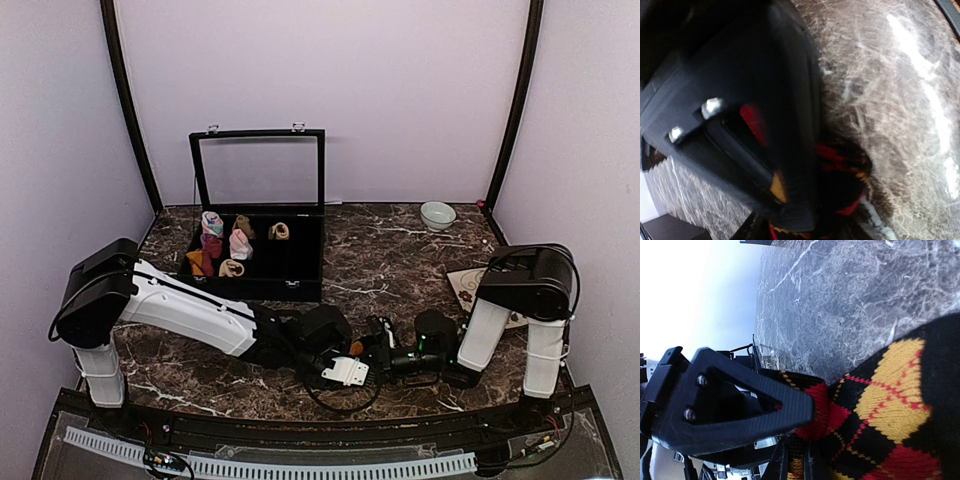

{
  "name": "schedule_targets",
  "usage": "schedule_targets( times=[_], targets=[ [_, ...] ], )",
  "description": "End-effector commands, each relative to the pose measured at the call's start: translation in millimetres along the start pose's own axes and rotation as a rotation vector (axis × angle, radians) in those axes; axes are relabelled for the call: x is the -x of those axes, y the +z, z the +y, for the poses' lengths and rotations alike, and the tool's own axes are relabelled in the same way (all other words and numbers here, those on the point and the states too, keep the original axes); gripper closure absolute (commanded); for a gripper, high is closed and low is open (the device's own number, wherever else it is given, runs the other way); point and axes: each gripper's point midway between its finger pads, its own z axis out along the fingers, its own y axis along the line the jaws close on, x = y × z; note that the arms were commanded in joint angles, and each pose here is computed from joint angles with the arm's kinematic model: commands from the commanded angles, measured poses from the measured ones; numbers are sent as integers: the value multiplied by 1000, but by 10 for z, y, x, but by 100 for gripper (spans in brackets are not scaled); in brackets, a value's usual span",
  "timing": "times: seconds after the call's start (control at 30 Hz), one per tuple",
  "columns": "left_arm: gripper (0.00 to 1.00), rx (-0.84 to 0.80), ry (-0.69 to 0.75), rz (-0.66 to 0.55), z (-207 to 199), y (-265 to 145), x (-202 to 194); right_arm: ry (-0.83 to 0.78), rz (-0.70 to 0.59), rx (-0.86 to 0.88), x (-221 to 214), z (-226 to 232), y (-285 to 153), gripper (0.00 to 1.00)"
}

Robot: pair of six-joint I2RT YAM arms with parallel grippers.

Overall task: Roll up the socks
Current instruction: Roll the sock at the center of the board.

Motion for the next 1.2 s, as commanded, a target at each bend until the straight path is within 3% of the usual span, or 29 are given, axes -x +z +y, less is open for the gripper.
schedule_targets(
  times=[0.0,0.13,0.2,0.33,0.37,0.4,0.63,0.8,1.0,1.17],
  targets=[
    [70,-180,39,131,-534,328,-421,33,66,-72,-147,-190,24,97],
    [83,-194,21,143,-533,356,-461,19,68,-67,-151,-164,10,97],
    [98,-198,8,147,-522,351,-486,17,72,-70,-166,-174,-1,96],
    [100,-210,-27,161,-483,311,-570,12,90,-104,-211,-257,-40,92],
    [100,-209,-37,163,-456,280,-590,9,93,-127,-218,-299,-62,25],
    [100,-206,-53,161,-413,240,-608,0,95,-148,-219,-332,-88,4],
    [100,-250,-168,130,-245,-152,-765,-160,99,-395,-49,-521,-359,1],
    [100,-327,-248,93,-296,-427,-773,-366,16,-626,375,-333,-627,1],
    [100,-330,-419,-34,41,-853,-701,-585,-229,-752,863,233,-1136,1],
    [100,-277,-488,-211,495,-1385,-452,-639,-565,-616,1076,817,-1560,1]
  ],
)
